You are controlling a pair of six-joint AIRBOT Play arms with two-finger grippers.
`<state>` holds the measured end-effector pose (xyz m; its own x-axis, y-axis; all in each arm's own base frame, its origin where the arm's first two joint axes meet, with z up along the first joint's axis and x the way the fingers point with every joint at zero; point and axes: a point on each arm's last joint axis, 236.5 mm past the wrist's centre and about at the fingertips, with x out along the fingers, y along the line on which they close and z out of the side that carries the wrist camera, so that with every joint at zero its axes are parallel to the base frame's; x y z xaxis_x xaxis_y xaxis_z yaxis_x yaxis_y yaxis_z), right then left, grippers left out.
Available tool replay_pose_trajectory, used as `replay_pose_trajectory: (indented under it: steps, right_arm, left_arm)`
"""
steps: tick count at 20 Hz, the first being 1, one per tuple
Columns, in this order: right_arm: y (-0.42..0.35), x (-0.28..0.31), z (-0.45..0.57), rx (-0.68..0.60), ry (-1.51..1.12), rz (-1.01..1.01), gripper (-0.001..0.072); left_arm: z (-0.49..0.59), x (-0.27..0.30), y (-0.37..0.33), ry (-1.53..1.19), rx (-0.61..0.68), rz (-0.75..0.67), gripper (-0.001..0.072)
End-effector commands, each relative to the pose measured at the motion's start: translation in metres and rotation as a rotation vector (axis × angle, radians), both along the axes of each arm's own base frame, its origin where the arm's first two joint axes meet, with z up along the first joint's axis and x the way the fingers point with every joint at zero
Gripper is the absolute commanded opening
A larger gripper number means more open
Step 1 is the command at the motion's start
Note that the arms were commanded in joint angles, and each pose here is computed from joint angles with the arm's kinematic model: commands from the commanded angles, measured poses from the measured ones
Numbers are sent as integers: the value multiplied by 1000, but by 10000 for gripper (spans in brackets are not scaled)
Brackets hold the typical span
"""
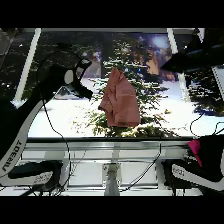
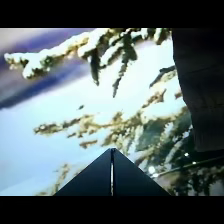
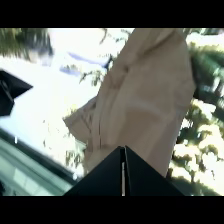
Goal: Fold the clothes and pants, and hang the long-sleeved shirts on hangers.
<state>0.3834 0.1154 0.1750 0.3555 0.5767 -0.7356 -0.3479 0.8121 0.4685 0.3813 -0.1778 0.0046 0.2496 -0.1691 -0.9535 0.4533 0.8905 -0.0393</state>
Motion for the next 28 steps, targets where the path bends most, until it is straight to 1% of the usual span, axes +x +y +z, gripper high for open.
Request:
replay_pose_trajectory:
  steps: [1,2,3,4,5,6,7,8,9,10,11,13,16,20,22,24,27,28]
  right_arm:
    - [28,-75,-73,-89,56,270,6]
    - [35,-99,-92,-127,55,365,7]
    - [39,-115,-112,-169,62,413,9]
    - [43,-124,-128,-203,74,443,10]
    - [48,-132,-143,-234,78,490,13]
    - [54,-137,-152,-254,71,538,82]
    - [59,-141,-161,-276,74,575,251]
    - [64,-143,-168,-306,70,609,400]
    - [67,-144,-174,-340,60,644,471]
    - [70,-144,-180,-377,36,694,491]
    - [73,-144,-186,-417,0,760,522]
    - [83,-140,-195,-458,-78,869,623]
    - [94,-126,-199,-517,-226,994,622]
    - [103,-98,-194,-533,-338,930,622]
    - [104,-101,-199,-526,-320,934,622]
    - [105,-107,-206,-513,-282,950,622]
    - [117,-116,-215,-495,-265,983,621]
    - [121,-118,-218,-496,-265,998,621]
  left_arm:
    - [-26,-41,-29,121,-272,56,14]
    - [-37,-52,-33,155,-326,100,14]
    - [-43,-58,-39,185,-381,147,15]
    - [-46,-58,-46,197,-439,197,15]
    - [-47,-51,-48,175,-466,229,15]
    - [-46,-39,-47,128,-476,249,16]
    - [-42,-31,-49,103,-503,273,15]
    - [-36,-26,-54,95,-541,299,25]
    - [-34,-25,-56,92,-558,309,116]
    - [-33,-25,-57,96,-565,312,399]
    - [-34,-26,-58,101,-565,311,653]
    - [-34,-29,-59,114,-566,308,668]
    - [-28,-36,-68,163,-616,323,667]
    - [-26,-37,-75,195,-655,344,667]
    - [-32,-39,-80,232,-669,361,666]
    - [-43,-43,-81,262,-655,364,665]
    - [-53,-45,-84,286,-649,371,645]
    - [-55,-44,-85,289,-651,377,601]
